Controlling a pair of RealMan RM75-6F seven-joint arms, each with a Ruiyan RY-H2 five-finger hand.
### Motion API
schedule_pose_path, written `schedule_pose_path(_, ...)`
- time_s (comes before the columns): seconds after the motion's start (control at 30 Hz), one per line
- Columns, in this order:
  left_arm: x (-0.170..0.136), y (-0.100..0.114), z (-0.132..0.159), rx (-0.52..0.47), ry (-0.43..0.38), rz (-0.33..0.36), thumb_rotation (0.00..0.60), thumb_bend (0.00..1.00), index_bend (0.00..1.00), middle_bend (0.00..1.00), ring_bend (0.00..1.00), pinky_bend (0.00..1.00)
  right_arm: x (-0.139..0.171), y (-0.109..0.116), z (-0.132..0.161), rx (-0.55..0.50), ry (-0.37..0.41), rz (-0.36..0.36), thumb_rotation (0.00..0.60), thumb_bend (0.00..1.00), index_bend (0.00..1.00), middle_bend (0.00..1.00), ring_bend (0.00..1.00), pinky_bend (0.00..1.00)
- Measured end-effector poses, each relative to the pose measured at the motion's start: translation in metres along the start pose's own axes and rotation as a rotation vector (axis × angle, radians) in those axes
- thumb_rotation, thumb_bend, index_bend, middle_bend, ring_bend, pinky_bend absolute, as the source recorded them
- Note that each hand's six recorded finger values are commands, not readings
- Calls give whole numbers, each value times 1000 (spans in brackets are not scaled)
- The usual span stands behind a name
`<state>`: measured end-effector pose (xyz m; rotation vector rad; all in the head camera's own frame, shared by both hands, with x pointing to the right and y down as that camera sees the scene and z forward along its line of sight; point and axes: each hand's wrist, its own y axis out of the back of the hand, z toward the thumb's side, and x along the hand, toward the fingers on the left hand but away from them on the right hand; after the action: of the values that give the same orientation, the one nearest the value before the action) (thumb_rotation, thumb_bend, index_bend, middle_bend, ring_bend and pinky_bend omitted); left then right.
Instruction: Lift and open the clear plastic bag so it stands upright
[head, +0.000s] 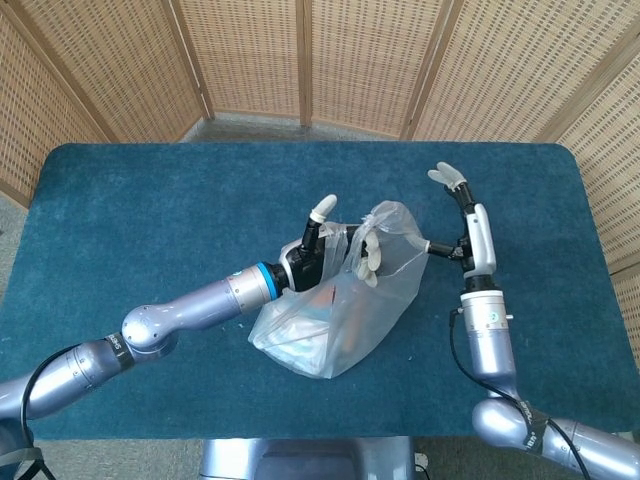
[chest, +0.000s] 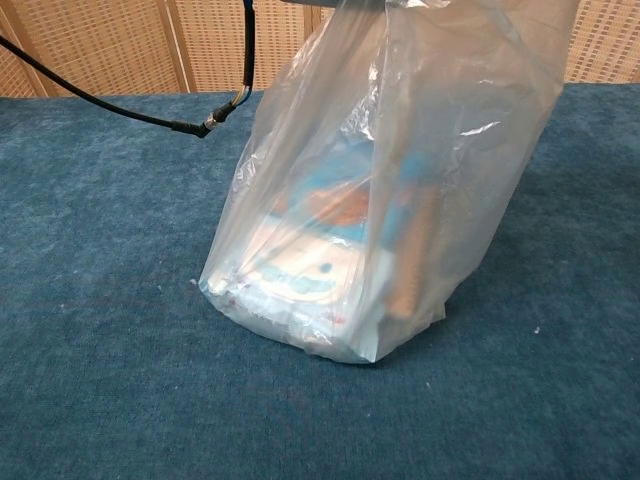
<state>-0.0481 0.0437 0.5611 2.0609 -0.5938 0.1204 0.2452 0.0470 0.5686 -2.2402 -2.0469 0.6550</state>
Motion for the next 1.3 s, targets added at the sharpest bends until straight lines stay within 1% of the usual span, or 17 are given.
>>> schedule_pose_path(0.13, -7, 7, 4, -10, -17, 21, 0, 128, 515, 583, 620, 481, 4, 10, -1, 8, 3, 2, 543, 59, 82, 162, 82, 82)
schedule_pose_path(0.27, -10, 9, 6, -19, -25, 29, 0, 128, 515, 583, 620, 481, 8, 18, 0, 4, 13, -5, 543, 59, 77, 161, 81, 82)
schedule_pose_path(0.47, -13, 10, 7, -36, -31, 29, 0, 128, 515, 584, 620, 481, 14, 32, 1, 14, 28, -27, 546, 60, 77, 161, 81, 81)
schedule_pose_path(0.7, -18, 13, 8, -58, -38, 27, 0, 128, 515, 583, 620, 481, 27, 56, -1, 40, 38, -52, 550, 61, 77, 160, 81, 82)
schedule_pose_path(1.0, -21, 11, 13, -104, -59, 9, 0, 129, 515, 584, 620, 487, 47, 71, -10, 76, 31, -17, 560, 62, 76, 160, 81, 82)
schedule_pose_path(1.1, -22, 8, 15, -133, -62, -9, 0, 129, 515, 584, 620, 509, 54, 78, -14, 96, 29, -11, 573, 62, 77, 160, 81, 82)
schedule_pose_path(1.3, -22, -1, 23, -180, -82, -60, 0, 131, 515, 584, 620, 517, 69, 91, -22, 143, 19, -15, 586, 62, 77, 160, 81, 83)
